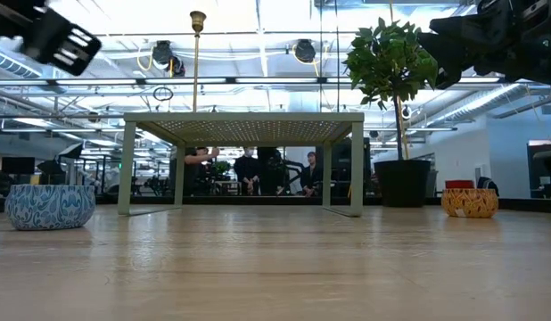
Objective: Pick & Place candle stick holders
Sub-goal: Put the top gold candle holder on top of the shelf
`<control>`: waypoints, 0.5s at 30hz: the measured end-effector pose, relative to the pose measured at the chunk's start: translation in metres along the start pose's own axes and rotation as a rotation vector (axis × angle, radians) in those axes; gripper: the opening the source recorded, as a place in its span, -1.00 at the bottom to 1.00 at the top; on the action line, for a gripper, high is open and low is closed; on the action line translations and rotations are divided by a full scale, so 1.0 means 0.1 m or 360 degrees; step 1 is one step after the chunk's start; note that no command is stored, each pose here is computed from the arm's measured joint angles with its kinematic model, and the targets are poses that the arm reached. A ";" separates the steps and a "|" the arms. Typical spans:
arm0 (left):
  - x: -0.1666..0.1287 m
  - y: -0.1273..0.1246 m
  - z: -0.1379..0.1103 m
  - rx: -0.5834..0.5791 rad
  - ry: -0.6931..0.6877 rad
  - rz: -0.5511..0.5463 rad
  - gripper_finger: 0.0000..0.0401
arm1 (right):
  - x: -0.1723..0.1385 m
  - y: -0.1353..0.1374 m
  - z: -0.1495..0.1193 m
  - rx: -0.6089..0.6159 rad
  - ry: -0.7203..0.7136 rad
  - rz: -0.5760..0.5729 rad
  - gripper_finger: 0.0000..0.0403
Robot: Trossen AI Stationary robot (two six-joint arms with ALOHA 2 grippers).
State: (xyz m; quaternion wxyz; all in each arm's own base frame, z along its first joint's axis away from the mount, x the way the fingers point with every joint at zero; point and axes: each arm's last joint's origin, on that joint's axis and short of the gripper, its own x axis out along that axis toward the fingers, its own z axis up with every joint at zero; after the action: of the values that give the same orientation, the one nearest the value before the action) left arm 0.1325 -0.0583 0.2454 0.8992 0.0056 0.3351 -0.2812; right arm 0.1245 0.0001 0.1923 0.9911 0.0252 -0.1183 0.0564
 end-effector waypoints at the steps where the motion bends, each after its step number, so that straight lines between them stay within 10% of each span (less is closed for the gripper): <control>1: 0.05 -0.03 -0.02 0.0034 -0.0008 -0.0044 -0.14 | 0.00 0.00 0.00 0.0000 -0.0001 0.0000 -0.37; 15: 0.55 -0.33 -0.54 0.0118 -0.0032 -0.0307 -0.14 | 0.00 0.03 0.02 -0.0012 -0.0021 0.0168 -0.37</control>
State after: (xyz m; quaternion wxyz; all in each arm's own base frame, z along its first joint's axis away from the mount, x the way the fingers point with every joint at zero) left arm 0.1166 -0.1030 0.1760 0.8705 0.0037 0.3144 -0.3787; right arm 0.1235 0.0031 0.1940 0.9860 0.0155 -0.1261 0.1079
